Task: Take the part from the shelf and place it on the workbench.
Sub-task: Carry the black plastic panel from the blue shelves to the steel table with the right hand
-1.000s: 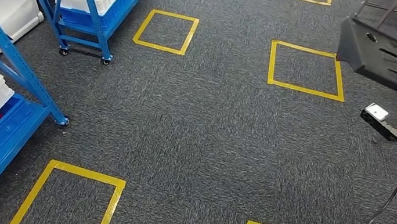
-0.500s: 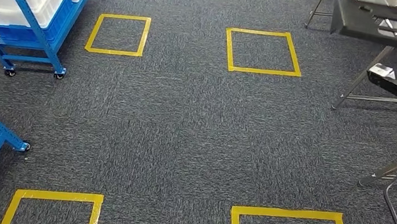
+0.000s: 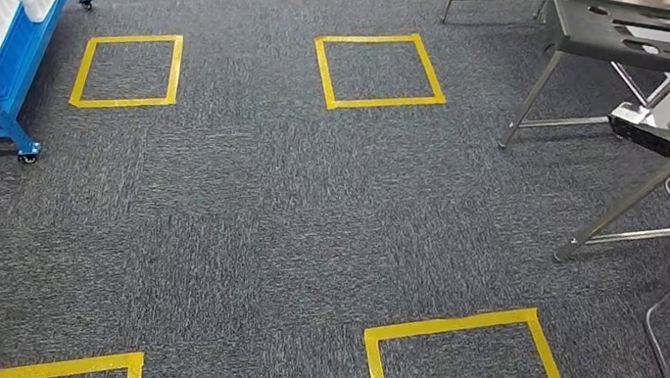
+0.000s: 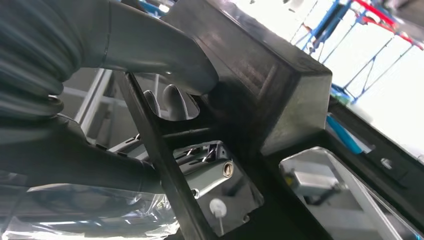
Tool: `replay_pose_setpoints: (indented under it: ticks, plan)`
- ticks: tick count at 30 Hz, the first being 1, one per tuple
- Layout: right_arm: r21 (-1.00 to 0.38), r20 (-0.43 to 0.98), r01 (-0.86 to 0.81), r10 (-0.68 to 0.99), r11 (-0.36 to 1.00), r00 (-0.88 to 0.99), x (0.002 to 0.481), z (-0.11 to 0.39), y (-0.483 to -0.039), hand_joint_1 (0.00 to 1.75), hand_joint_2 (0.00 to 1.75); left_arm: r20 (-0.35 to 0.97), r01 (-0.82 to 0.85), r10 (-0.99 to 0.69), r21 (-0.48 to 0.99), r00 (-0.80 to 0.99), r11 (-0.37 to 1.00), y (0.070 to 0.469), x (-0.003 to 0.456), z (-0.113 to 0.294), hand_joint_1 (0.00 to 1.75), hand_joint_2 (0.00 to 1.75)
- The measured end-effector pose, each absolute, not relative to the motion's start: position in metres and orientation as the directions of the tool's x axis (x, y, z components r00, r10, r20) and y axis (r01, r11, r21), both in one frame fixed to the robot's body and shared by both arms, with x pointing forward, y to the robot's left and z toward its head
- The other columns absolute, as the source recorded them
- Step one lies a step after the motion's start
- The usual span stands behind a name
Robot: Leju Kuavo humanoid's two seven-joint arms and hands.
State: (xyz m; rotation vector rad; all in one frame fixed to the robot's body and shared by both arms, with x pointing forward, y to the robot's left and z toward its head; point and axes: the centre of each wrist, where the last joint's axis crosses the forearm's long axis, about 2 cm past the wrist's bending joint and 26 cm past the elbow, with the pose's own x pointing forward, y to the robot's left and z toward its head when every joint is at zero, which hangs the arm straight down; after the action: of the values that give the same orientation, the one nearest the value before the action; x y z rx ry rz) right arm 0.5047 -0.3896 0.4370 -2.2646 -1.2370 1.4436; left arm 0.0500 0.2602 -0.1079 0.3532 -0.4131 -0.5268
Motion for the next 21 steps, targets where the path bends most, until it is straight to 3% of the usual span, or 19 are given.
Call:
replay_pose_setpoints:
  ticks: [21]
  plan:
    - [-0.608,-0.616,0.533,0.773,-0.589,0.152,0.500,0.361,-0.399,1.75,1.75,0.389,0.335,-0.451,0.331,0.803,0.882,0.255,0.043,-0.109,0.00,1.75]
